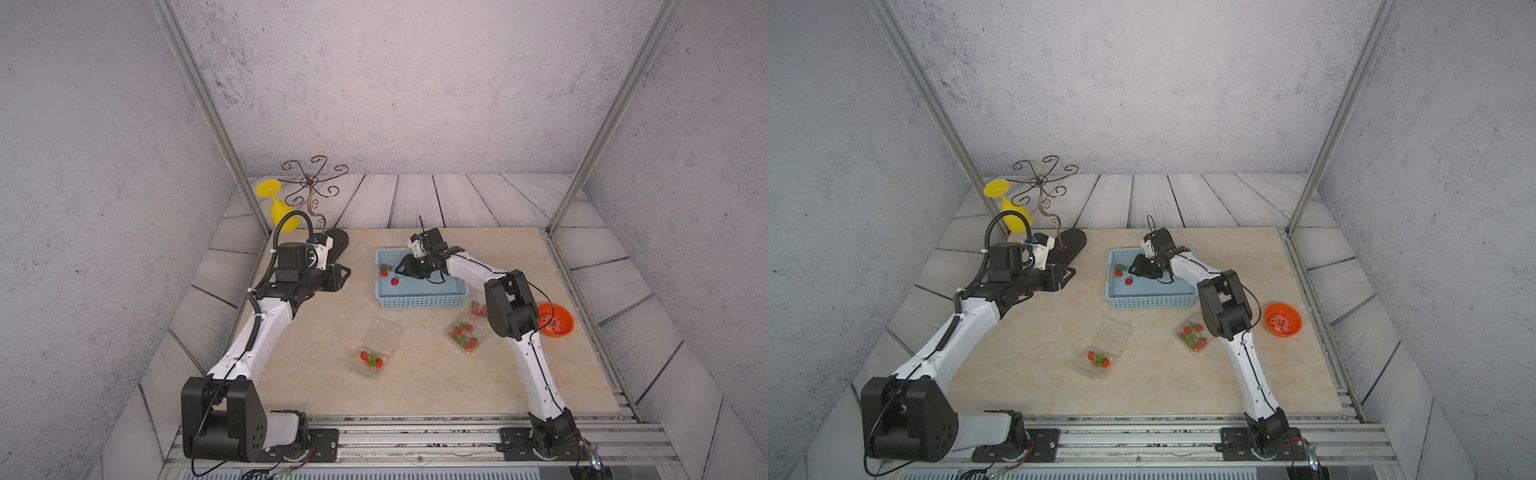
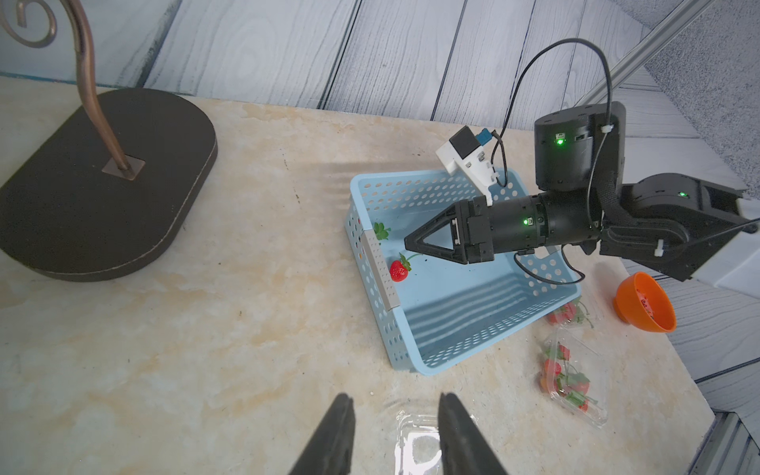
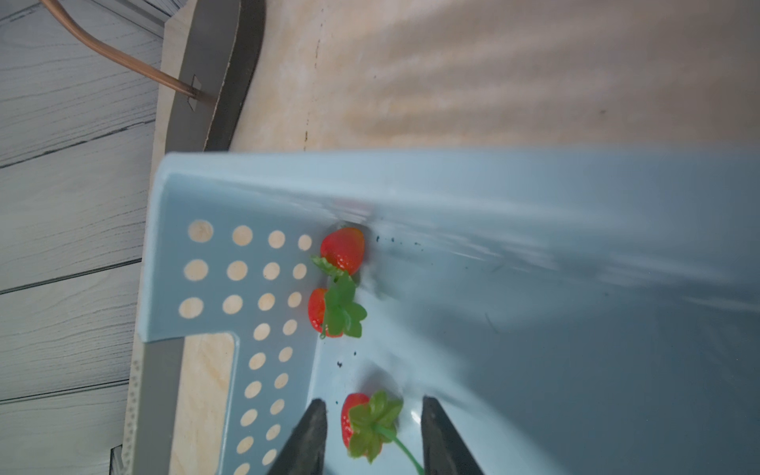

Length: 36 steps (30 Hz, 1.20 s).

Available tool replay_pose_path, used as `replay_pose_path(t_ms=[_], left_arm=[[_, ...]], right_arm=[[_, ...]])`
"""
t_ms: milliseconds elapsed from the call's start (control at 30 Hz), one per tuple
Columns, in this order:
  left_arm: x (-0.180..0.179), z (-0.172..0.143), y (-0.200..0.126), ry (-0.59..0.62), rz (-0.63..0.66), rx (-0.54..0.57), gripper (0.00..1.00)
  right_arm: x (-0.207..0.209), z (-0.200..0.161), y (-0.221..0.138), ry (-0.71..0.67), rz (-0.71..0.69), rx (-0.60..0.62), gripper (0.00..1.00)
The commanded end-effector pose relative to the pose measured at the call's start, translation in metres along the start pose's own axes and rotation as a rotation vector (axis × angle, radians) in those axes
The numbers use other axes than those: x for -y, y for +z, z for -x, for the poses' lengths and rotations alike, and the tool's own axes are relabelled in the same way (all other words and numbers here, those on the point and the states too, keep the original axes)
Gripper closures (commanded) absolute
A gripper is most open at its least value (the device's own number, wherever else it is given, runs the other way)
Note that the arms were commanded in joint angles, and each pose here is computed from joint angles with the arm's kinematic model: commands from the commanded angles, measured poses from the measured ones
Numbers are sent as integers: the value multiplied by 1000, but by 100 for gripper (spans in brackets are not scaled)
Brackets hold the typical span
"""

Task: Pack strawberries into containers
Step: Pick up the strawberry from the basket.

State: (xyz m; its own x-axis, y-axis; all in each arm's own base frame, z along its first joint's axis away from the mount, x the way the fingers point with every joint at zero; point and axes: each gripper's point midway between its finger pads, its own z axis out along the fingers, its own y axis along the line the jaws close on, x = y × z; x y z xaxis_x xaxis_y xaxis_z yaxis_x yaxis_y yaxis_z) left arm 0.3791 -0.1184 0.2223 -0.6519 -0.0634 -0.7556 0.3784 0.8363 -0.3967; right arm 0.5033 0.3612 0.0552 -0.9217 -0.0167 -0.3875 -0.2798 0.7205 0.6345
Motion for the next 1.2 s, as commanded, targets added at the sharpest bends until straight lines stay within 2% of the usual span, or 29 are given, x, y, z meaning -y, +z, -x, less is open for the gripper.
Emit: replay_pose_path(t_ms=[0, 167, 733, 900, 1000, 1167], left_arm=[[2, 6, -1, 26, -2, 7, 62], [3, 5, 0, 26, -4, 5, 62], [4, 8, -3, 31, -6, 14, 62], [5, 7, -3, 30, -6, 14, 62], [5, 8, -3, 32, -6, 15, 62], [5, 8, -3, 30, -9, 15, 62]], right_arm=[[14, -18, 20, 17, -11, -59, 60], [19, -23, 26, 27, -12, -70, 62], [2, -37, 32, 26, 22, -101, 74], [2, -32, 36, 17, 11, -99, 76], [3, -29, 35, -16, -24, -104, 77], [13, -40, 33, -123, -161, -151, 80]])
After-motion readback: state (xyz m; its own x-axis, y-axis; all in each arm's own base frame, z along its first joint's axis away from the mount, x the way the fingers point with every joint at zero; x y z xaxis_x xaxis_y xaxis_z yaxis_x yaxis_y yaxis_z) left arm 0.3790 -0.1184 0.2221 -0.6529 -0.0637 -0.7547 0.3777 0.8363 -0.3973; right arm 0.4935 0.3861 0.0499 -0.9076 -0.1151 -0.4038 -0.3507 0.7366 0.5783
